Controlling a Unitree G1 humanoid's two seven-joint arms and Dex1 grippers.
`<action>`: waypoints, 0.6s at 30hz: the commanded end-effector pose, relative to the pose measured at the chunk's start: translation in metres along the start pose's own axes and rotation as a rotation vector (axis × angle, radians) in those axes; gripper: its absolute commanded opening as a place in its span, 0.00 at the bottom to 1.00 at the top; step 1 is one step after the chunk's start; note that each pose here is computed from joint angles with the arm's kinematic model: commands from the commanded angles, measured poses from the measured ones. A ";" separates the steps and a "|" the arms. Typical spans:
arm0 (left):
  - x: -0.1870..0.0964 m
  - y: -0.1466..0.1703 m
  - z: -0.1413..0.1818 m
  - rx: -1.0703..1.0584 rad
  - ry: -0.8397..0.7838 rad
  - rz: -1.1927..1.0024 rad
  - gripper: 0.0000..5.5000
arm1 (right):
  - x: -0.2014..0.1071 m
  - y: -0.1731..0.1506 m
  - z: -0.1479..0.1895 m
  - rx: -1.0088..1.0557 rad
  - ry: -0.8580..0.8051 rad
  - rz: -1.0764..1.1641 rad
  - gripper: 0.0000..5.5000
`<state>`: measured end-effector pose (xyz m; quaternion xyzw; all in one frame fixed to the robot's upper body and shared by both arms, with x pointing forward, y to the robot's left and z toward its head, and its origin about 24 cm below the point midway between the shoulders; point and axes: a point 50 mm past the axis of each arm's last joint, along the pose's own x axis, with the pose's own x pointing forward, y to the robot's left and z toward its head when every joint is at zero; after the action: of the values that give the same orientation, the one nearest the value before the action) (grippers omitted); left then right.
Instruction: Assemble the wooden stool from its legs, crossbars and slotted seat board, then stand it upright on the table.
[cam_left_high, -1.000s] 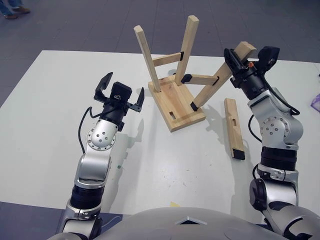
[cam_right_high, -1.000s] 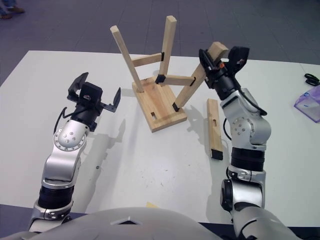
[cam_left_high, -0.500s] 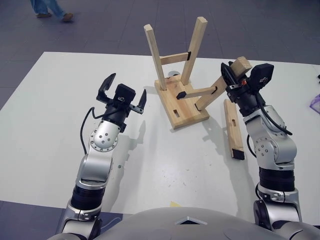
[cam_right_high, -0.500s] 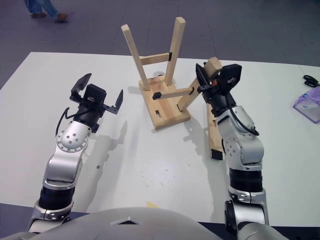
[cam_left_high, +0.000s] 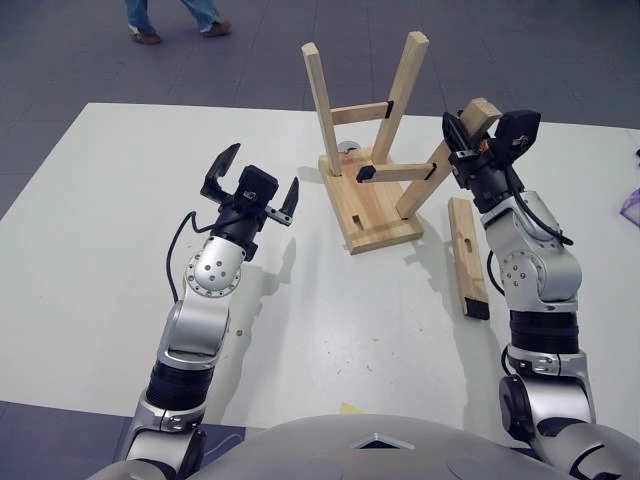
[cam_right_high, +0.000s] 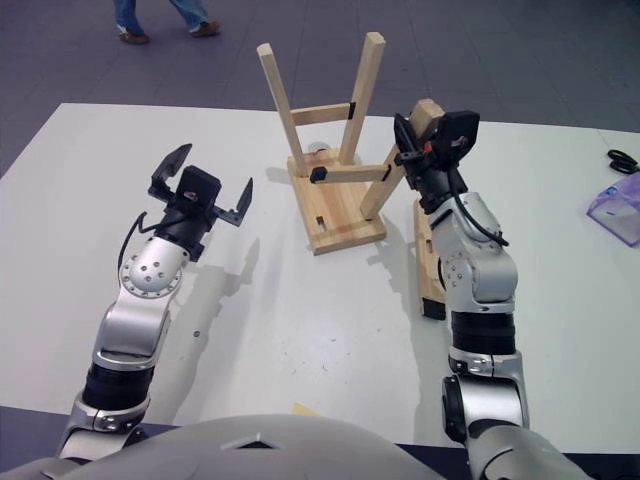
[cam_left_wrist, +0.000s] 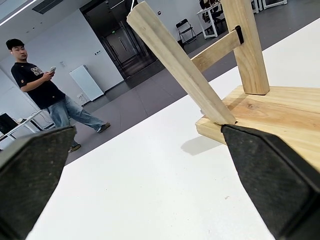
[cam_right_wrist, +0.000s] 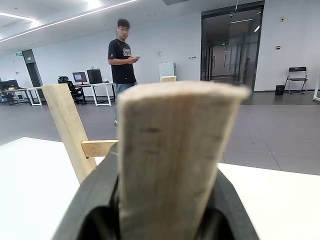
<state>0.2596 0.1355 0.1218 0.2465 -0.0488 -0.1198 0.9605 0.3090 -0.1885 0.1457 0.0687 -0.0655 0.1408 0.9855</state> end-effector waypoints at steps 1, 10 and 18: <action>0.002 0.003 0.001 0.038 -0.011 0.008 0.98 | -0.009 -0.019 -0.025 -0.061 0.134 -0.136 0.31; 0.003 -0.001 -0.004 0.053 0.002 -0.018 0.98 | 0.009 -0.010 0.032 0.084 -0.117 -0.078 0.58; 0.003 -0.005 -0.004 0.051 0.002 -0.033 0.98 | 0.014 -0.065 0.134 0.267 -0.400 -0.158 0.81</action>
<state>0.2610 0.1321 0.1150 0.2606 -0.0451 -0.1320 0.9553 0.3252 -0.2331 0.2576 0.2413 -0.2145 0.1233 0.9384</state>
